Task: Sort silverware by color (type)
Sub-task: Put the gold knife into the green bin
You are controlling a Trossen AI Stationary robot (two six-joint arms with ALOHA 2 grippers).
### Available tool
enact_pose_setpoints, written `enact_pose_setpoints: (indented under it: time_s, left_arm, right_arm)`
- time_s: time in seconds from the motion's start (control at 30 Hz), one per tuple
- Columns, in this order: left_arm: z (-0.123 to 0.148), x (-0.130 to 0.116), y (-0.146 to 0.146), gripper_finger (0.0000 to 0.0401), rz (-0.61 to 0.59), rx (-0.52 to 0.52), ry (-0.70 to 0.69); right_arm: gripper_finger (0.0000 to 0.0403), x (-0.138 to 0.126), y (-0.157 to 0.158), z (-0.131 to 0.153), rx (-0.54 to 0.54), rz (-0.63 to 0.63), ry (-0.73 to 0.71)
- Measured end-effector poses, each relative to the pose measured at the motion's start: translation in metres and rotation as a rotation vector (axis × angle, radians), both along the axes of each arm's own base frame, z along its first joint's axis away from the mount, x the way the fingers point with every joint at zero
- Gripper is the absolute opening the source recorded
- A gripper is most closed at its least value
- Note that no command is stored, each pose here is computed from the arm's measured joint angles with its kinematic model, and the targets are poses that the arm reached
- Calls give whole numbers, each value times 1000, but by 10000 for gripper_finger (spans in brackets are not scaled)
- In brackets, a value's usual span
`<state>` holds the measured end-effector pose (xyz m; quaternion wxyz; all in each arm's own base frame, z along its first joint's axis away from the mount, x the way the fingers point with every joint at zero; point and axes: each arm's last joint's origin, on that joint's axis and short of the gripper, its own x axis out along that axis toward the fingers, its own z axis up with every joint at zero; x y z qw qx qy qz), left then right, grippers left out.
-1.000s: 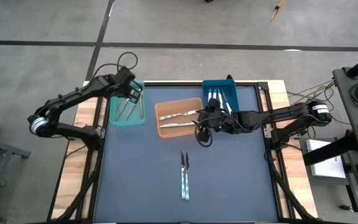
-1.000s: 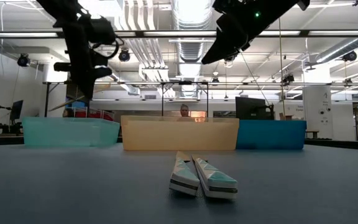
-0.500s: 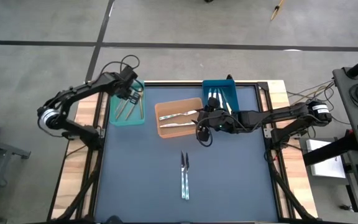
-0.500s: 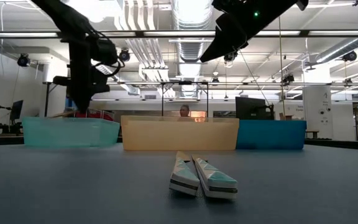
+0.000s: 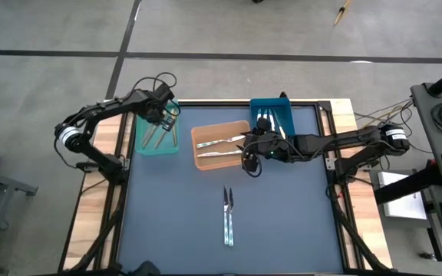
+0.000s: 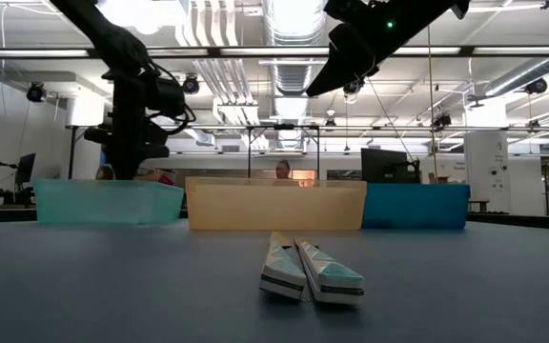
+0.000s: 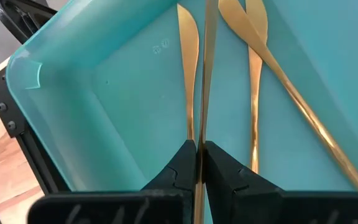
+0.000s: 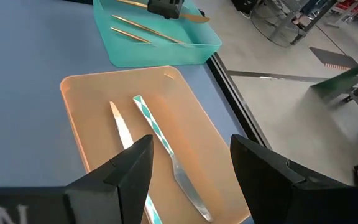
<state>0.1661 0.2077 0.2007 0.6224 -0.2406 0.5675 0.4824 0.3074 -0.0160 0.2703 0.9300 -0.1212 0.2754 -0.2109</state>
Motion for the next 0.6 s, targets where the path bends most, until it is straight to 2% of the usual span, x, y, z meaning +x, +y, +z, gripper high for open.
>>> enact_pose_setpoints:
  time_s: [0.6]
  left_arm:
    - [-20, 11, 14, 0, -11, -45, 45]
  right_arm:
    - [205, 0, 0, 0, -1, 2, 1]
